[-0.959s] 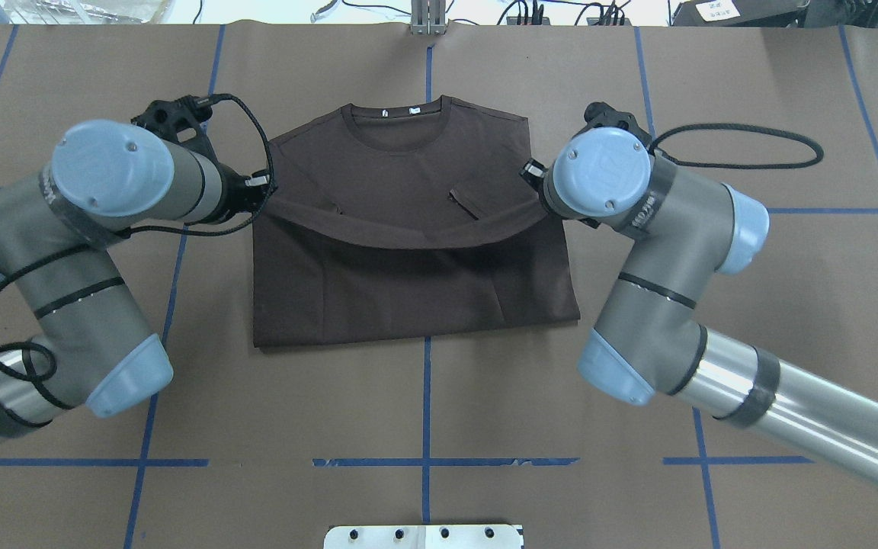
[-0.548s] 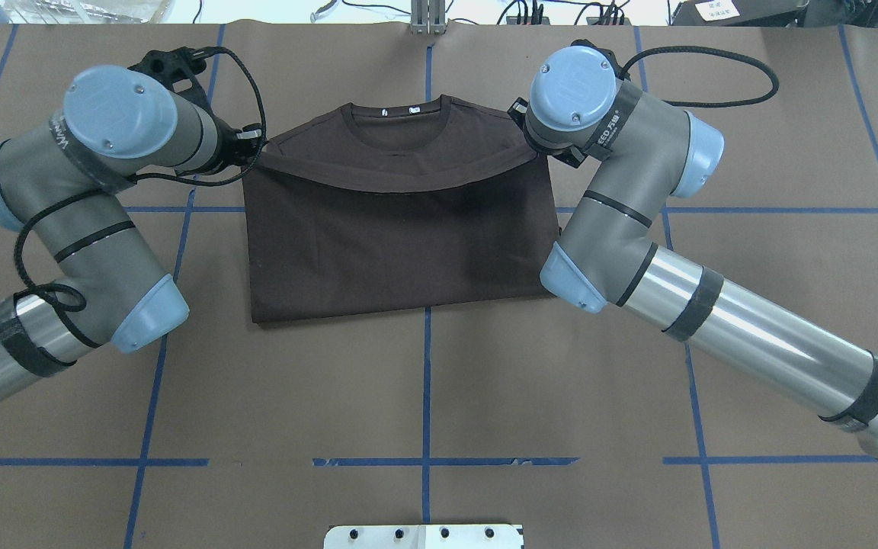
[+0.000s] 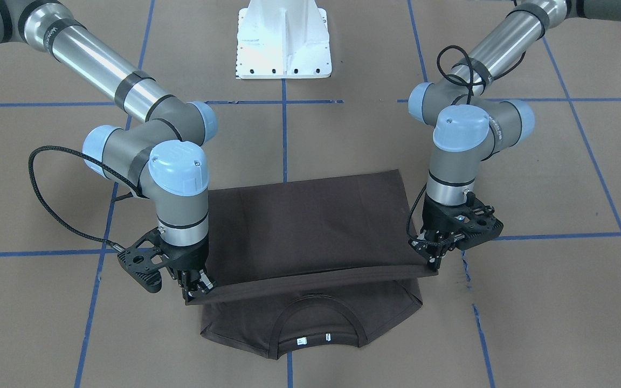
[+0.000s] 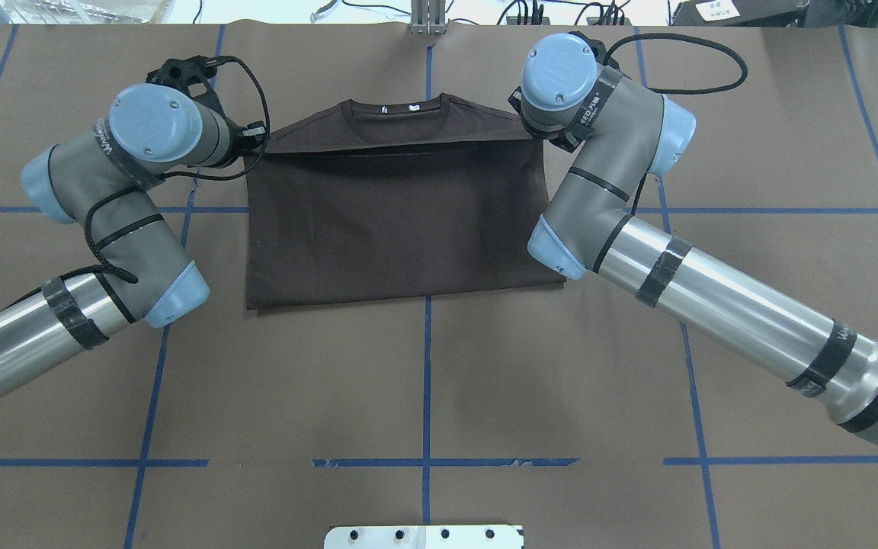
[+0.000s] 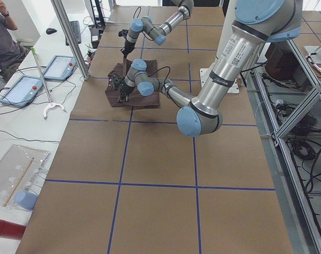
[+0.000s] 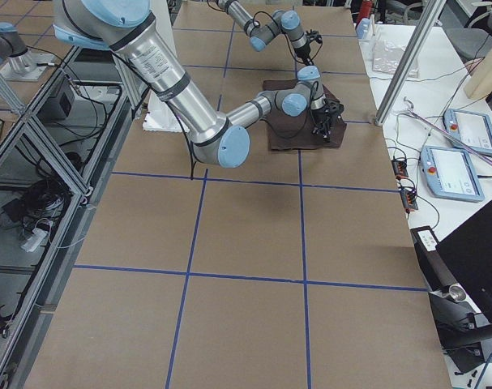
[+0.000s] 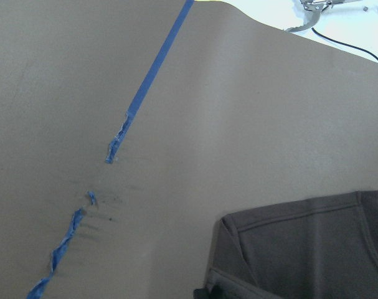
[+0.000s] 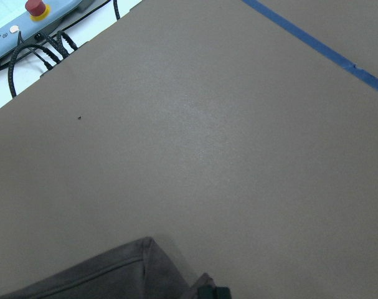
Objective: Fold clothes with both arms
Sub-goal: 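Lay the hem down at the collar and open both grippers, then move the right gripper to the folded shirt's corner nearest it and grasp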
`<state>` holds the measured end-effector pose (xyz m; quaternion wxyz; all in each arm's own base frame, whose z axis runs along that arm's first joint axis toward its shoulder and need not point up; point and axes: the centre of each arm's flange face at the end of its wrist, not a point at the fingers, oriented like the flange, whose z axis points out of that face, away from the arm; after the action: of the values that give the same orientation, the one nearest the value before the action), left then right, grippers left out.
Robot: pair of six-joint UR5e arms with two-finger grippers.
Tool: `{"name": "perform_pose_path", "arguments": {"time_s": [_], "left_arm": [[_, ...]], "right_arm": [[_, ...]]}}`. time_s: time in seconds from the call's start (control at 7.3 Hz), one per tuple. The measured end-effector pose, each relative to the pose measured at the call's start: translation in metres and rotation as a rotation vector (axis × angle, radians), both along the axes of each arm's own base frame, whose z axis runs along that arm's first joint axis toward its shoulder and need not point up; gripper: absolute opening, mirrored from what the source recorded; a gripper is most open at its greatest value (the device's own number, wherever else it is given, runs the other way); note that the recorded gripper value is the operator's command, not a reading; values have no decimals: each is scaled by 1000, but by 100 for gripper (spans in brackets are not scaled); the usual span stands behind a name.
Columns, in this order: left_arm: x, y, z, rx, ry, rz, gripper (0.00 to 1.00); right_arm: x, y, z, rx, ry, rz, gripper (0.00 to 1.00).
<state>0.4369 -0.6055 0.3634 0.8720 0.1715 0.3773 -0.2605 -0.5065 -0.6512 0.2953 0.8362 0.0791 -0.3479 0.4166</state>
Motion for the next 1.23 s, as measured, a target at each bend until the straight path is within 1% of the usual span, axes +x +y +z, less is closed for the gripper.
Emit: {"name": "perform_pose_path", "arguments": {"time_s": [0.14, 0.27, 0.55, 0.68, 0.82, 0.96, 1.1, 1.23], "left_arm": [[2, -3, 3, 0, -4, -1, 33], [3, -4, 3, -1, -5, -1, 40], [2, -3, -3, 8, 9, 1, 40], [-2, 0, -14, 24, 30, 2, 40], [-9, 5, -28, 37, 64, 14, 41], [-17, 15, -40, 35, 107, 45, 41], [-26, 26, -46, 30, 143, 77, 41], [-32, 34, -47, 27, 161, 94, 42]], "right_arm": [[-2, -3, 0, 8, -9, 5, 64], [-3, -4, -2, 13, -15, 7, 73], [-3, -2, -15, 24, -40, 15, 73], [4, 6, -22, 30, -70, 9, 74], [16, 30, -18, 29, -111, -15, 75], [24, 69, -6, 14, -155, -43, 75], [26, 109, 9, -11, -186, -61, 78], [26, 139, 23, -35, -201, -76, 78]]}}
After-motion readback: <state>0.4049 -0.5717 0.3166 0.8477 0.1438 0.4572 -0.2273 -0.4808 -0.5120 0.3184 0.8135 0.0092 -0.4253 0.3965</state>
